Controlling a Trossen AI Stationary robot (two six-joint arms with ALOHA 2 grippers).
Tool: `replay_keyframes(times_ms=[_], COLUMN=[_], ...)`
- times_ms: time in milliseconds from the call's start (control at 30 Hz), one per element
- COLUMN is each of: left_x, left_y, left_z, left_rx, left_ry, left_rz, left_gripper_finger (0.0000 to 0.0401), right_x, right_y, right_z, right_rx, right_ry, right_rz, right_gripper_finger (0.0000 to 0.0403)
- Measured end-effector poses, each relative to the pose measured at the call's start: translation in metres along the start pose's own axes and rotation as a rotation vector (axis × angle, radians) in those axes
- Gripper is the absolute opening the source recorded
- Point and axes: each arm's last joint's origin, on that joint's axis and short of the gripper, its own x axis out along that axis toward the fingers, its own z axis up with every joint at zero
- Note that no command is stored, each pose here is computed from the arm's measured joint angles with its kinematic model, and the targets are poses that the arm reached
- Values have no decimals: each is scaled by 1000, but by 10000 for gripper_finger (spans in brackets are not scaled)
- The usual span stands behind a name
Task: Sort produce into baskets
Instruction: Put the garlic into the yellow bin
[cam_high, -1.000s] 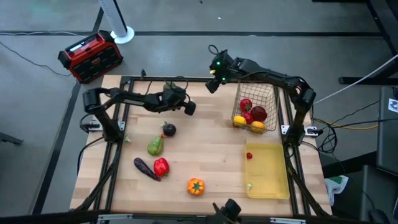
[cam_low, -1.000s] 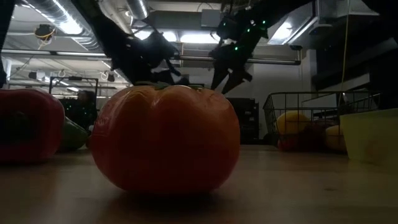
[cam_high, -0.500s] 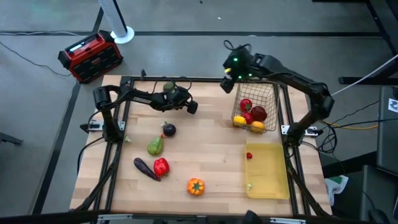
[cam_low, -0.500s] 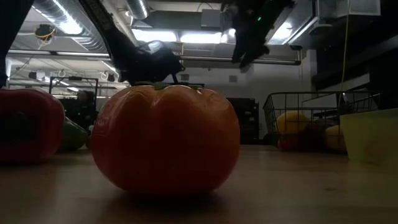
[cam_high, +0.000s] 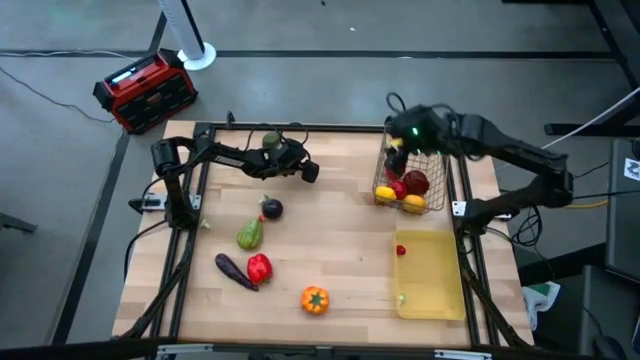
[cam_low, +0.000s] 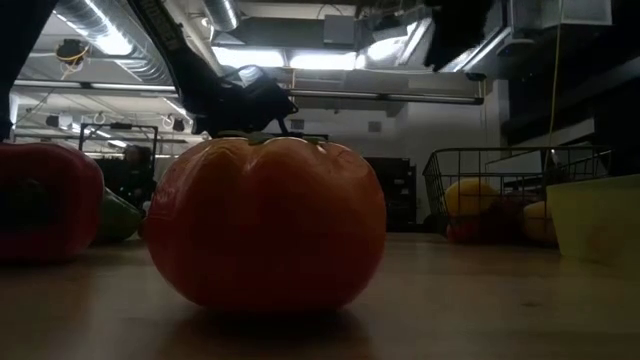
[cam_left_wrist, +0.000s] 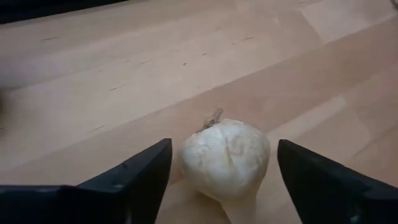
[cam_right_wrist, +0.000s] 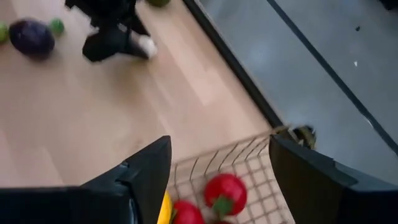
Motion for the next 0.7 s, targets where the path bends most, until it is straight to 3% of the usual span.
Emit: replay_keyframes(times_ms=[233,433,700], left_x=[0,0,-5], left_y=[-1,-2,-19], left_z=[-1,-1,2], left_rx=[-16,-19,-60], left_ry=[26,44,72], left_rz=[-36,-72,-315], left_gripper_finger=[215,174,167], right_x=[15,41,59], right_y=[26,56,91], right_z=[-57,-85,-97], right_rx=[40,1,-34], right_ry=[41,7,-135], right_rz=[-1,75,194], right_gripper_finger=[266,266,266])
